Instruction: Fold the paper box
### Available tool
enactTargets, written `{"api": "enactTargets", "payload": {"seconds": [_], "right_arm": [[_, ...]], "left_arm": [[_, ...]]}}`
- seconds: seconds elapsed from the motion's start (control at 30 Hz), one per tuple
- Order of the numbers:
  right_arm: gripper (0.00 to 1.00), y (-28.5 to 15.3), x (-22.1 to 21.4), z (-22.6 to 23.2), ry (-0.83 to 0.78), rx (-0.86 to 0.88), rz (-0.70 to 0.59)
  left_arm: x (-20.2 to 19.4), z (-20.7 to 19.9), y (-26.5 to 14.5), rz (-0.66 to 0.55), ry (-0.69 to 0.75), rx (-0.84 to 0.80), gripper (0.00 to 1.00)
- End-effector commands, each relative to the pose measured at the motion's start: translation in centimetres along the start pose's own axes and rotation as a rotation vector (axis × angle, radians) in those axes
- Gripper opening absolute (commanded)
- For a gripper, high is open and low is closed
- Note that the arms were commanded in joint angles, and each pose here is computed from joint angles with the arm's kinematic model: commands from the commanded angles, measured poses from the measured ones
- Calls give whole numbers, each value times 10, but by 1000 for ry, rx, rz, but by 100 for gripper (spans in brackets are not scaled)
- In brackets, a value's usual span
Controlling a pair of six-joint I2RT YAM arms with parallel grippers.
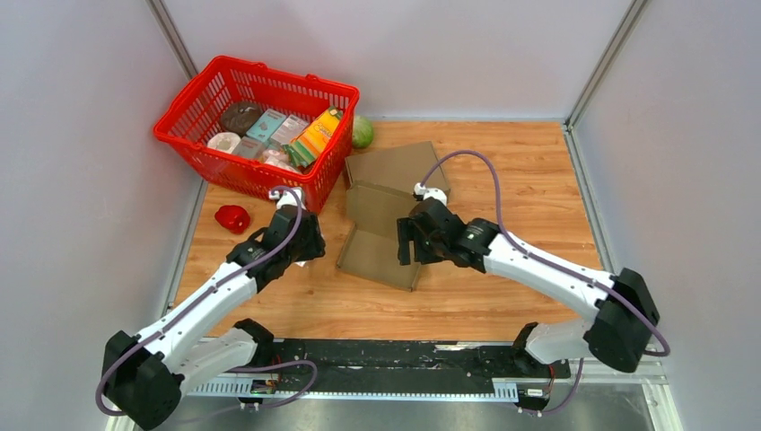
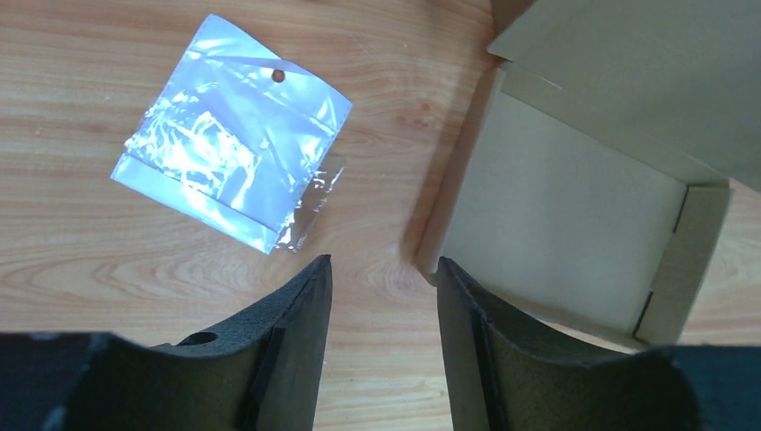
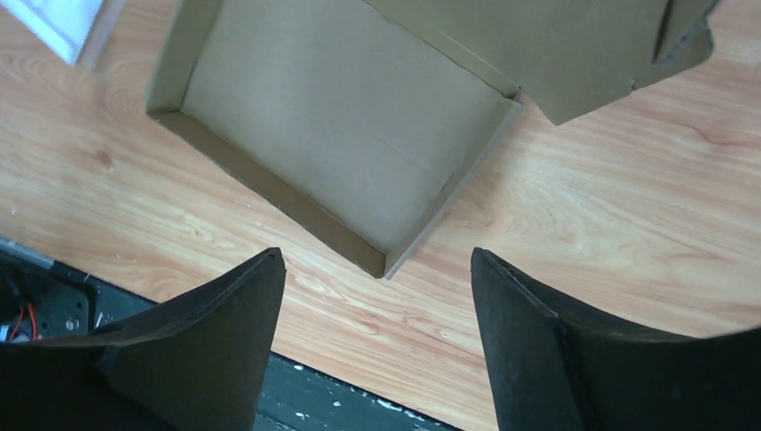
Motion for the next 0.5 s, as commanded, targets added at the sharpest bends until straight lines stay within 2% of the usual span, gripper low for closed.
{"api": "enactTargets", "payload": {"seconds": [0.0,0.07,0.13,0.2,0.3,0.37,0.47], "right_arm": [[80,-16,-2,1,-116,147,-14],[86,-18,1,14,-123,227,-39],[86,-17,6,23,-113,259,-50],[86,-14,9,30,-116,273,-47],[86,-18,15,36,-140,288,-67],[86,-20,16,33,-154,285,-75],[86,-23,12,25,-167,272,-84]], "left_arm": [[24,10,-3,-77,-64,64,55],[19,26,-8,-93,-119,183,56],[10,37,-3,-86,-144,243,63],[5,45,7,-15,-151,247,65],[3,64,24,173,-185,287,65],[0,76,32,234,-165,380,64],[-1,76,44,284,-190,418,61]]}}
Point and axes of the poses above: each gripper's point midway between its finger pads, its own y axis out along the fingers, its own z axis along the line the jaws close on, x = y × z, the point moved 7 cm from there along -y, back along the fingers, and after that the axes turned 12 degrees about y, right-handed, at the moved point
